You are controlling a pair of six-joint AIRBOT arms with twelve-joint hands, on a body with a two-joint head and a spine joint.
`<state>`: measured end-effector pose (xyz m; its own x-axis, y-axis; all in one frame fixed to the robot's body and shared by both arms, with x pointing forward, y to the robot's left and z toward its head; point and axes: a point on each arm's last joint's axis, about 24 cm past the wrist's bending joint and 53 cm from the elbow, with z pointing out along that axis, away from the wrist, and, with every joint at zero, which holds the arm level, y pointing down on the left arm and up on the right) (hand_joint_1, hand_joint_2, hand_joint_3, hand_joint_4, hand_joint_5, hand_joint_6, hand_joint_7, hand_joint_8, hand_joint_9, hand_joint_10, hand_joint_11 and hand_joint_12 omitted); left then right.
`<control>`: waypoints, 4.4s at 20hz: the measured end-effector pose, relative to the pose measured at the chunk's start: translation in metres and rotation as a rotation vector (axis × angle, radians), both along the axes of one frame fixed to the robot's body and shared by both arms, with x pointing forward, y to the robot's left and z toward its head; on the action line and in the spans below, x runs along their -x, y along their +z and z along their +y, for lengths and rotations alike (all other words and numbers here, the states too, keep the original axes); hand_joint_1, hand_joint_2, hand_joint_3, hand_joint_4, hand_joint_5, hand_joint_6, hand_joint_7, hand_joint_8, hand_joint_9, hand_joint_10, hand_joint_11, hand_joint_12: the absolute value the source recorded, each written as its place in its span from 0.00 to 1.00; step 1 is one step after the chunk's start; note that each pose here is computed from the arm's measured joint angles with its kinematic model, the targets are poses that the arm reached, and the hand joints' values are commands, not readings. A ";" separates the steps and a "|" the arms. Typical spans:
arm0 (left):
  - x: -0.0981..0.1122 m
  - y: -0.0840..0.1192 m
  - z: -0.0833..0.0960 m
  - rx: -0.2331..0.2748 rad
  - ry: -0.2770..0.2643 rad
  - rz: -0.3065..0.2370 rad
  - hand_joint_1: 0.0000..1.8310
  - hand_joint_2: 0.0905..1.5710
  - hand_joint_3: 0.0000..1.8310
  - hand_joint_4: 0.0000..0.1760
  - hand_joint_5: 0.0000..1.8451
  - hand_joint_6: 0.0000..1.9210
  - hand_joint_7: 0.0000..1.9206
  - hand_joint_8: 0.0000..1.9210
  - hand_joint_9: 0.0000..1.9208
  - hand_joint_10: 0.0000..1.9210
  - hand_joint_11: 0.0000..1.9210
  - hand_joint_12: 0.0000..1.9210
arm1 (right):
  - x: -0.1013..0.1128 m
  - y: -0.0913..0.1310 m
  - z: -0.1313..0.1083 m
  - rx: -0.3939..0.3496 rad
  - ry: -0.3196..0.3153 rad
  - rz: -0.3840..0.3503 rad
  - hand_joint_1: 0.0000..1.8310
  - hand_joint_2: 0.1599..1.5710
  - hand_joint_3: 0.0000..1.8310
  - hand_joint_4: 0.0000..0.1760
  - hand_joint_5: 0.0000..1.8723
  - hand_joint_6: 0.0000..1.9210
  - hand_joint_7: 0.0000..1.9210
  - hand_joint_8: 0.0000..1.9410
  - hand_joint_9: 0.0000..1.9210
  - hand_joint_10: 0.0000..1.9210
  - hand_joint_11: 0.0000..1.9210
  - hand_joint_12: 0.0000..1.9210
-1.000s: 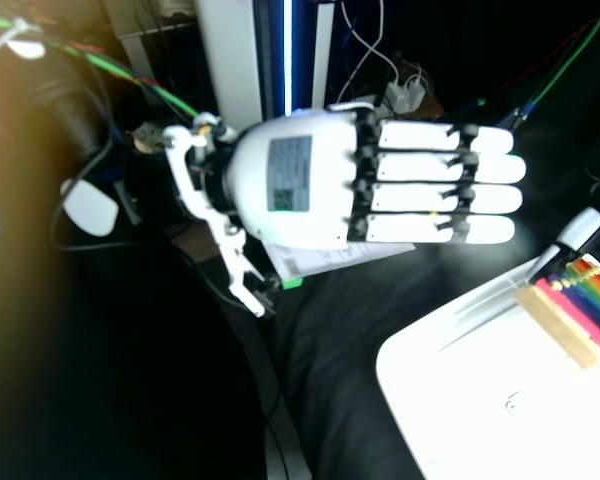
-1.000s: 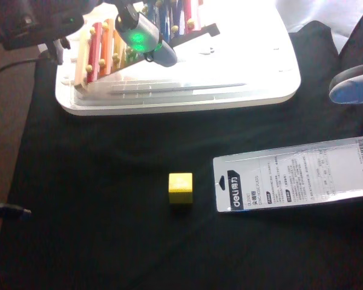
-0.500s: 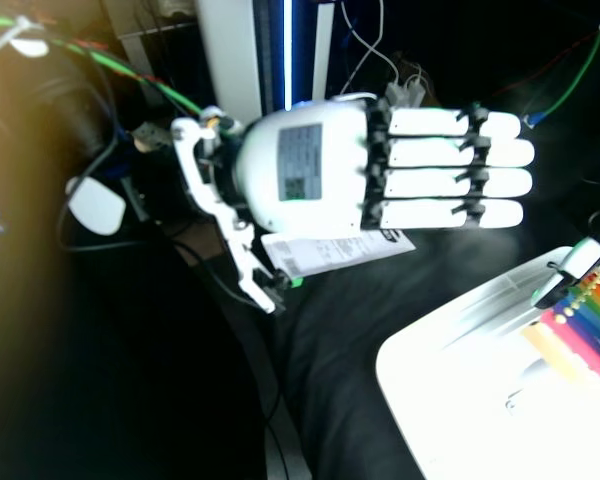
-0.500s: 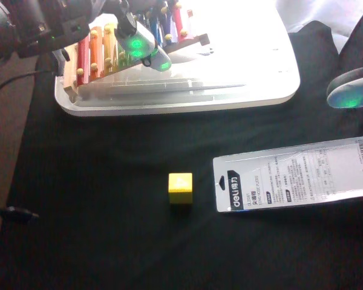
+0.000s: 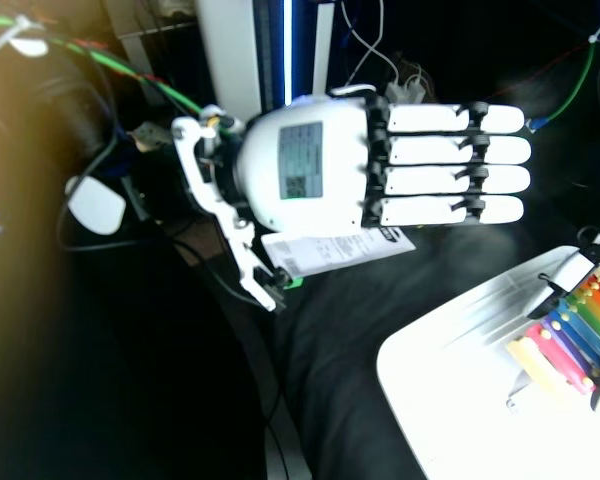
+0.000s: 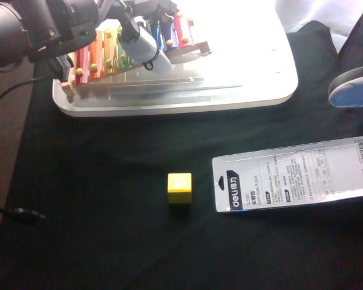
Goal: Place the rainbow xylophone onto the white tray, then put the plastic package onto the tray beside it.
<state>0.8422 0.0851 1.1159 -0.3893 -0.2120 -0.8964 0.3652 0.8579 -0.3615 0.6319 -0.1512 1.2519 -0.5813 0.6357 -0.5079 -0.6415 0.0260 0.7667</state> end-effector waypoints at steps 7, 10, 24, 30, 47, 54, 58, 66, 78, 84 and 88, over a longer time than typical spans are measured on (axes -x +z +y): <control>-0.005 -0.016 0.002 -0.028 0.046 0.028 0.60 0.52 0.00 0.00 0.28 0.00 0.26 0.00 0.25 0.00 0.14 0.16 | 0.001 -0.001 0.001 0.000 0.005 0.004 0.36 0.46 0.00 0.00 0.11 0.00 0.10 0.00 0.08 0.00 0.06 0.07; -0.005 -0.018 0.002 -0.024 0.053 0.034 0.57 0.48 0.00 0.00 0.25 0.00 0.20 0.00 0.18 0.00 0.09 0.14 | 0.001 -0.001 0.001 0.001 0.006 0.003 0.37 0.46 0.00 0.00 0.10 0.00 0.11 0.00 0.08 0.00 0.06 0.07; 0.031 0.045 -0.014 0.214 -0.119 -0.014 0.42 0.39 0.01 1.00 0.00 0.00 0.00 0.00 0.00 0.00 0.00 0.00 | 0.001 0.007 -0.010 0.022 -0.004 0.008 0.36 0.43 0.00 0.00 0.05 0.00 0.06 0.00 0.04 0.00 0.04 0.06; 0.077 0.079 0.001 0.198 -0.217 -0.079 0.36 0.36 0.00 1.00 0.00 0.00 0.00 0.00 0.00 0.00 0.00 0.00 | -0.008 0.003 -0.001 0.170 -0.014 0.027 0.29 0.43 0.00 0.00 0.08 0.01 0.04 0.00 0.04 0.00 0.08 0.07; 0.155 0.102 0.111 0.075 -0.120 -0.202 0.40 0.36 0.00 0.62 0.00 0.00 0.00 0.00 0.00 0.00 0.00 0.00 | 0.005 -0.051 0.002 0.489 0.033 0.136 0.33 0.33 0.00 0.00 0.00 0.00 0.00 0.00 0.00 0.00 0.00 0.00; 0.174 0.112 0.121 0.086 -0.120 -0.241 0.43 0.37 0.00 0.18 0.00 0.00 0.00 0.00 0.00 0.00 0.00 0.00 | 0.010 -0.070 -0.005 0.586 0.038 0.170 0.34 0.31 0.00 0.00 0.00 0.00 0.00 0.00 0.00 0.00 0.04 0.02; 0.181 0.106 0.126 0.084 -0.115 -0.225 0.42 0.37 0.00 0.00 0.00 0.00 0.00 0.00 0.00 0.00 0.00 0.00 | 0.015 -0.082 -0.003 0.626 0.055 0.190 0.36 0.35 0.01 0.00 0.00 0.00 0.00 0.00 0.00 0.00 0.00 0.00; 0.183 0.105 0.123 0.098 -0.124 -0.228 0.41 0.35 0.00 0.00 0.00 0.00 0.00 0.00 0.00 0.00 0.00 0.00 | 0.017 -0.115 -0.013 0.738 0.049 0.255 0.26 0.32 0.00 0.00 0.00 0.00 0.00 0.00 0.00 0.00 0.06 0.03; 0.184 0.090 0.121 0.094 -0.123 -0.193 0.42 0.35 0.00 0.21 0.00 0.00 0.00 0.00 0.00 0.00 0.00 0.00 | 0.021 -0.145 -0.029 0.801 0.025 0.324 0.23 0.29 0.00 0.00 0.00 0.00 0.00 0.00 0.00 0.00 0.02 0.01; 0.186 0.081 0.122 0.094 -0.117 -0.171 0.44 0.36 0.00 0.22 0.00 0.00 0.00 0.00 0.00 0.00 0.00 0.00 | 0.018 -0.151 -0.027 0.812 0.015 0.330 0.28 0.30 0.00 0.00 0.01 0.00 0.01 0.00 0.02 0.00 0.08 0.03; 0.188 0.072 0.128 0.097 -0.104 -0.147 0.45 0.35 0.00 0.13 0.00 0.00 0.00 0.00 0.00 0.00 0.00 0.00 | 0.015 -0.155 -0.023 0.815 0.017 0.332 0.31 0.30 0.00 0.00 0.02 0.00 0.01 0.00 0.01 0.00 0.06 0.03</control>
